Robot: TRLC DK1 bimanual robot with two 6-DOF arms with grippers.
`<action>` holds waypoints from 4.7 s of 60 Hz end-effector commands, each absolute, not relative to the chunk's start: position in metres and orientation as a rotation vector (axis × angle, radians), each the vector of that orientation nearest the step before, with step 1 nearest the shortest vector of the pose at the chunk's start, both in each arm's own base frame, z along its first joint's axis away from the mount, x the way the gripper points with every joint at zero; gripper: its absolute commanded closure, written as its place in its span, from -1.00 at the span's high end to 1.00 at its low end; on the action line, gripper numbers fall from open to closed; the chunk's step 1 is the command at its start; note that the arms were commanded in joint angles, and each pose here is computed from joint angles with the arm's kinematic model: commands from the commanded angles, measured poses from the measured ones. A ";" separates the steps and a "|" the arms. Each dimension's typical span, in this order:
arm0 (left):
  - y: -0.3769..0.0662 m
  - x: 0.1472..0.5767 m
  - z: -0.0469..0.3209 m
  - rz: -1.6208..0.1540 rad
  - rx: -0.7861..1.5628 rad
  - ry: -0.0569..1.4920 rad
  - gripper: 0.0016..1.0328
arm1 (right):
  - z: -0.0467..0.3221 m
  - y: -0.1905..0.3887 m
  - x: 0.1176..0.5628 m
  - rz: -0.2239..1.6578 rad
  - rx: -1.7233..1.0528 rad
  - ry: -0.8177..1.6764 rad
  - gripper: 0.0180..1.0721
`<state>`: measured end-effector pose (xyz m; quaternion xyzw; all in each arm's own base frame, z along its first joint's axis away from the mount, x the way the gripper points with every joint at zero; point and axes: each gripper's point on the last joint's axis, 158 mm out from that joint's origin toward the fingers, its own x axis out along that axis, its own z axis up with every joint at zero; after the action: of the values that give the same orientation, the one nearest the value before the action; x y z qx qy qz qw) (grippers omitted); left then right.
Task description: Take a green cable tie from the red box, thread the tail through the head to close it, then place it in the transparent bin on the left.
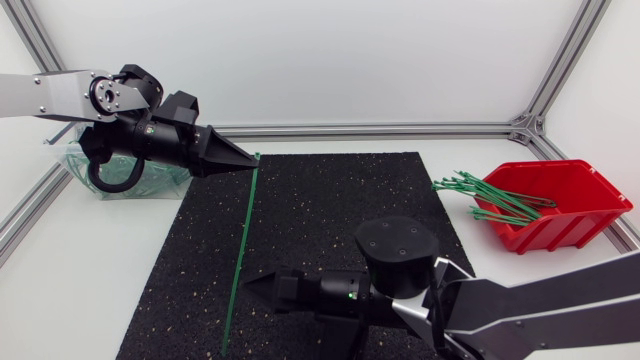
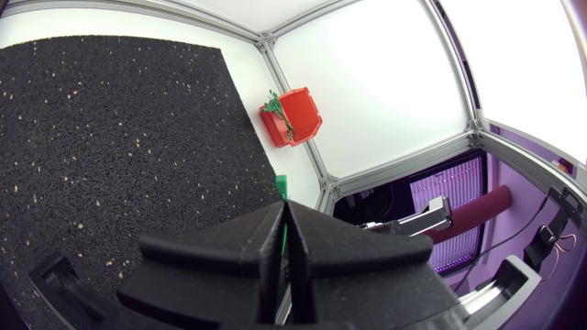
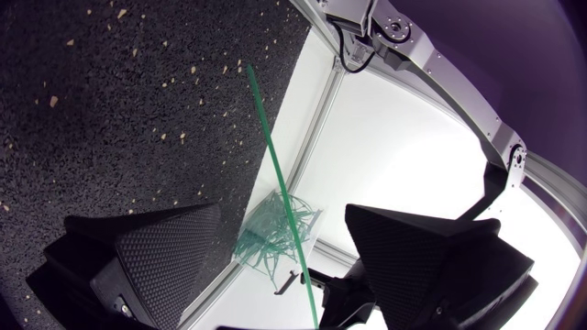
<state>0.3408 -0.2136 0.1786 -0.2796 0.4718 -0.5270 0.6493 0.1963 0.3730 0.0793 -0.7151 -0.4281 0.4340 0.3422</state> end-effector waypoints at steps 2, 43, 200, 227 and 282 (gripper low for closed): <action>-0.221 0.341 0.182 -1.231 -0.619 1.067 -0.94 | 0.076 0.378 0.190 1.122 -1.864 -1.176 0.90; -0.235 0.334 0.181 -1.265 -0.606 1.096 -0.94 | 0.061 0.401 0.158 1.191 -1.763 -1.354 0.84; -0.236 0.326 0.184 -1.278 -0.607 1.100 -0.94 | 0.031 0.413 0.165 1.261 -1.748 -1.335 -0.62; -0.237 0.319 0.188 -1.290 -0.599 1.089 -0.94 | 0.032 0.414 0.174 1.251 -1.746 -1.328 -0.89; -0.238 0.319 0.190 -1.294 -0.595 1.085 -0.94 | 0.035 0.409 0.169 1.252 -1.747 -1.319 -0.28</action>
<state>0.3277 -0.2351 0.1850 -0.2626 0.4784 -0.5523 0.6302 0.1730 0.4102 0.0324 -0.6584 -0.4902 0.4794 0.3104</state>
